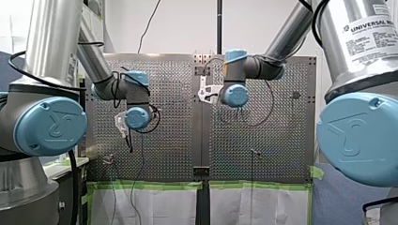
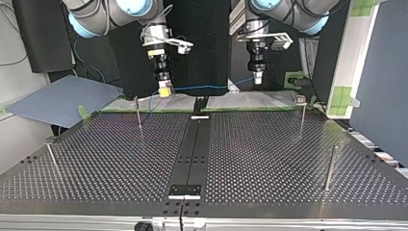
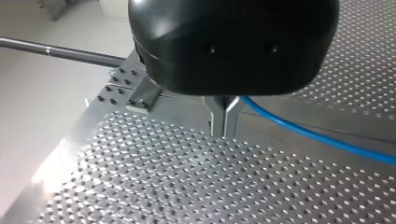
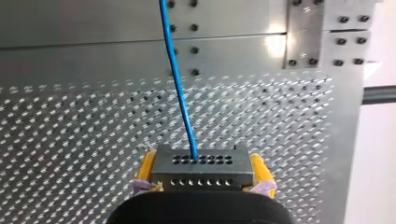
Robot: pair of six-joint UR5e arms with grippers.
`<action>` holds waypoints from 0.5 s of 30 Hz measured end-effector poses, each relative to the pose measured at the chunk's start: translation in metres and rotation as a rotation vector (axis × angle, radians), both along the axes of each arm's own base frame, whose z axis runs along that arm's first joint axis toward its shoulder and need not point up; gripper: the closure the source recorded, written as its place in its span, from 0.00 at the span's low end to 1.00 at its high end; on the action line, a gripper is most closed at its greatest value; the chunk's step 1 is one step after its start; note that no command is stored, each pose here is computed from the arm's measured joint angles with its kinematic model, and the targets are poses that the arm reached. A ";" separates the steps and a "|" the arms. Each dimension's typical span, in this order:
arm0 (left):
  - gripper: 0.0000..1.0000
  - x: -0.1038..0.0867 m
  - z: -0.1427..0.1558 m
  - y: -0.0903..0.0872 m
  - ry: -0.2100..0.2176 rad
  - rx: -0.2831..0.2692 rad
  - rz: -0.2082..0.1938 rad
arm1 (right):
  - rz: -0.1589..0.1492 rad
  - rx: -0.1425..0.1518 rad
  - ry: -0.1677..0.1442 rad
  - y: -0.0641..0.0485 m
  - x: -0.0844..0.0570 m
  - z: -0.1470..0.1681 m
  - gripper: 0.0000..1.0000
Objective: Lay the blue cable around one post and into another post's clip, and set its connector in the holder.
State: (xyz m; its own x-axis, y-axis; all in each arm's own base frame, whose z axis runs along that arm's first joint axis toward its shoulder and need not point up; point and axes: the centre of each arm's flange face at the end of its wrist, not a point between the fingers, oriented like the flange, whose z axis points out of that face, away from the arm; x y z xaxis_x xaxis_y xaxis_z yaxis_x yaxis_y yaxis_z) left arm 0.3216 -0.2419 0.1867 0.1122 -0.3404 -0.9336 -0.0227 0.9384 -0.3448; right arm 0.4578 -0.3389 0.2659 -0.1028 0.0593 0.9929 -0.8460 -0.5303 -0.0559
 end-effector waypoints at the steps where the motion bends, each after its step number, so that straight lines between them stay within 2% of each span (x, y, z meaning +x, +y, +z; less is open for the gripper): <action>1: 1.00 0.001 0.003 0.000 -0.003 -0.004 0.001 | 0.005 -0.003 -0.002 0.000 0.000 0.005 1.00; 5: 1.00 0.009 0.024 0.000 -0.030 -0.025 0.012 | 0.030 -0.014 -0.009 0.000 -0.003 0.026 1.00; 10: 1.00 0.016 0.049 0.005 -0.059 -0.046 0.056 | 0.068 -0.022 -0.008 0.006 -0.007 0.048 1.00; 15: 1.00 0.020 0.069 0.012 -0.077 -0.058 0.096 | 0.116 -0.030 0.018 0.015 -0.009 0.065 1.00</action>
State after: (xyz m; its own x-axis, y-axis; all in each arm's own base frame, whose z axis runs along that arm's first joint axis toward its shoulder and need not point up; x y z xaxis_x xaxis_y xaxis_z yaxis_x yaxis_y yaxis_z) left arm 0.3412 -0.2303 0.2559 0.2178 -0.3781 -0.8998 -0.0831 0.9114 -0.4031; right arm 0.4492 -0.3234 0.3305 -0.0930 0.0778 0.9926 -0.7796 -0.6259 -0.0240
